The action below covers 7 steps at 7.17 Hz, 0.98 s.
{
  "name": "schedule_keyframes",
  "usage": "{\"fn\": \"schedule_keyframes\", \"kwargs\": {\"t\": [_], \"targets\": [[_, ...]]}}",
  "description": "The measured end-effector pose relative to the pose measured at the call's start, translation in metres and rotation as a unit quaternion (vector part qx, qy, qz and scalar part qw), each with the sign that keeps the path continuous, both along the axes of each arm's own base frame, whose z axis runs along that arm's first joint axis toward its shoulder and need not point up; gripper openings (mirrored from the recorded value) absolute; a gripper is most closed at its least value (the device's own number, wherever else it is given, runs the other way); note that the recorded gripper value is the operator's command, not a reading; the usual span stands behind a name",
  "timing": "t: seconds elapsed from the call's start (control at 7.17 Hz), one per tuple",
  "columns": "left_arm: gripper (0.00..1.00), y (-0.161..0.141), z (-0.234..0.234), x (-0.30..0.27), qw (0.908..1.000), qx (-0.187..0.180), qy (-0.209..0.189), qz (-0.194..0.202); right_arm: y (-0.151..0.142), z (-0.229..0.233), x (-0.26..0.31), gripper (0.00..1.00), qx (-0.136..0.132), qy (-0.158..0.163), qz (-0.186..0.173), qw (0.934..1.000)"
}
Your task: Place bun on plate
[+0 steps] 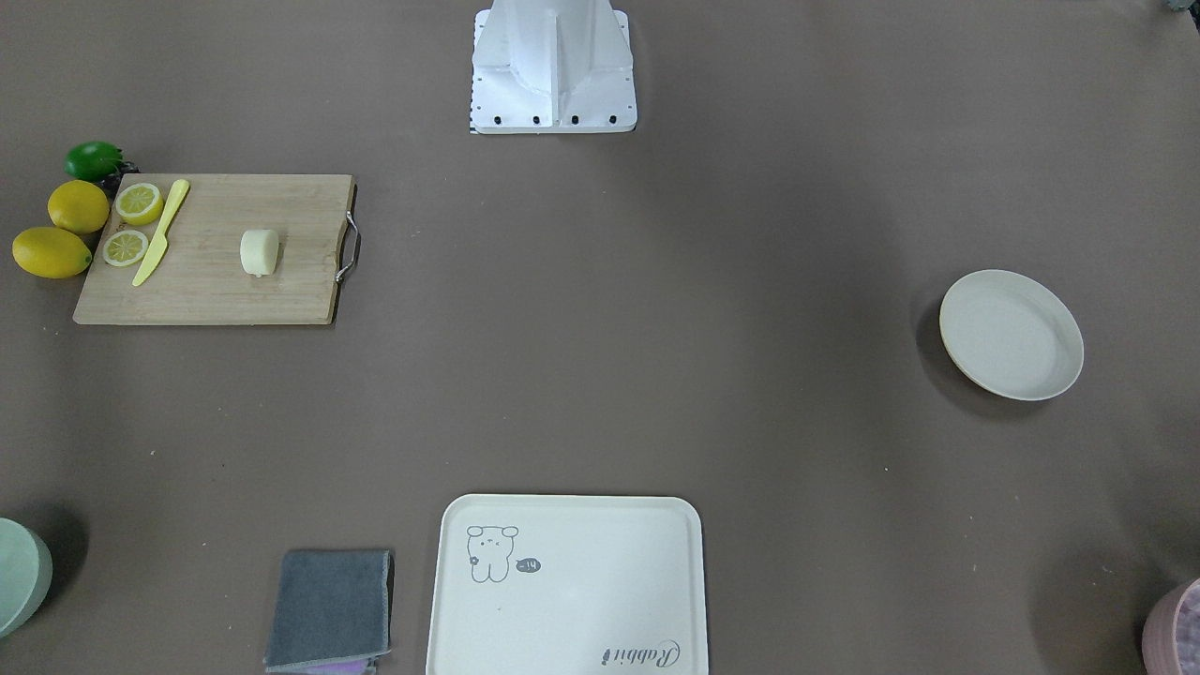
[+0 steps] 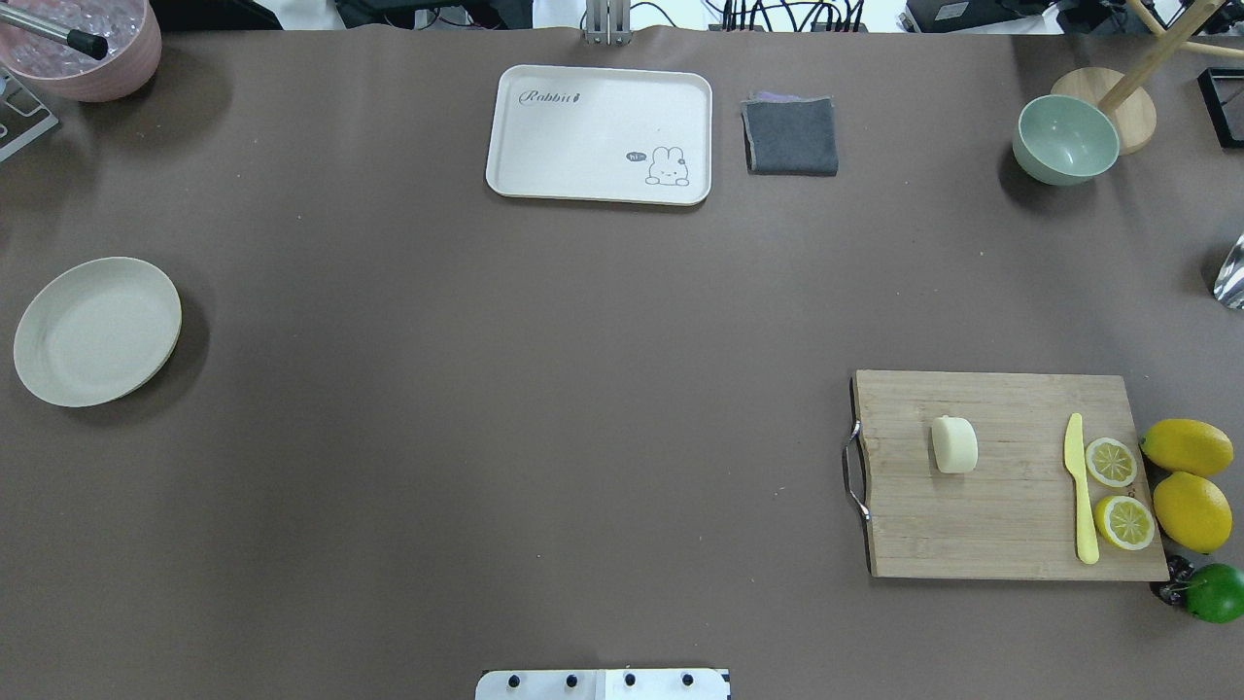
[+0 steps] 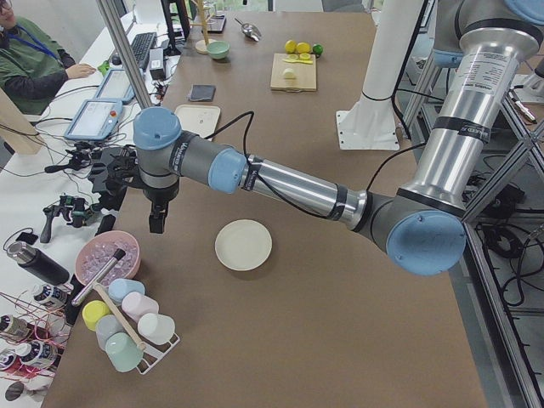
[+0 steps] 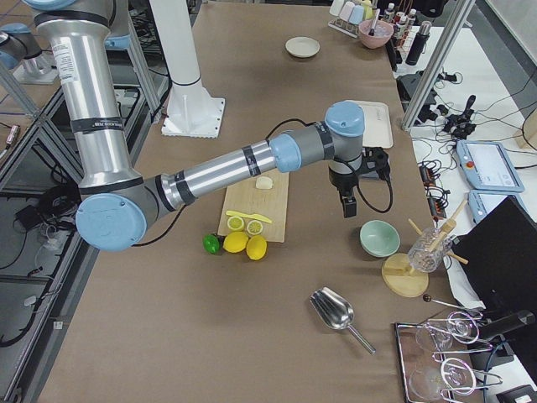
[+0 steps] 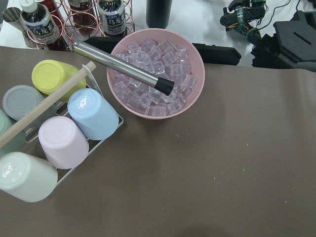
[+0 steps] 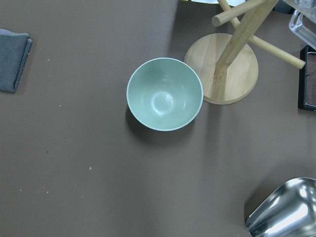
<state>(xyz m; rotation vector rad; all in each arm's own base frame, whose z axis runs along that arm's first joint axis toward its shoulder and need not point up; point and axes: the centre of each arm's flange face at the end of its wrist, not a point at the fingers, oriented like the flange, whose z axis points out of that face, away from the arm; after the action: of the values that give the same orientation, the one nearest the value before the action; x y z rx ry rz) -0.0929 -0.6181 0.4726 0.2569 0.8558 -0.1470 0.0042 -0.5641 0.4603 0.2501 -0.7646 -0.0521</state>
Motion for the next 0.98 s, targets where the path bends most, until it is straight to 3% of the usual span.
{"fn": "schedule_keyframes", "kwargs": {"t": [0.56,0.98], "targets": [[0.98,0.031,0.035,0.016,0.9999,-0.010,0.008,0.007,-0.001,-0.003,-0.001,1.00,0.003,0.000,-0.001,1.0000],[0.98,0.019,0.080,0.076,0.9914,0.037,-0.017,0.125,-0.014,-0.016,-0.005,1.00,0.015,0.005,-0.001,0.9999]]}}
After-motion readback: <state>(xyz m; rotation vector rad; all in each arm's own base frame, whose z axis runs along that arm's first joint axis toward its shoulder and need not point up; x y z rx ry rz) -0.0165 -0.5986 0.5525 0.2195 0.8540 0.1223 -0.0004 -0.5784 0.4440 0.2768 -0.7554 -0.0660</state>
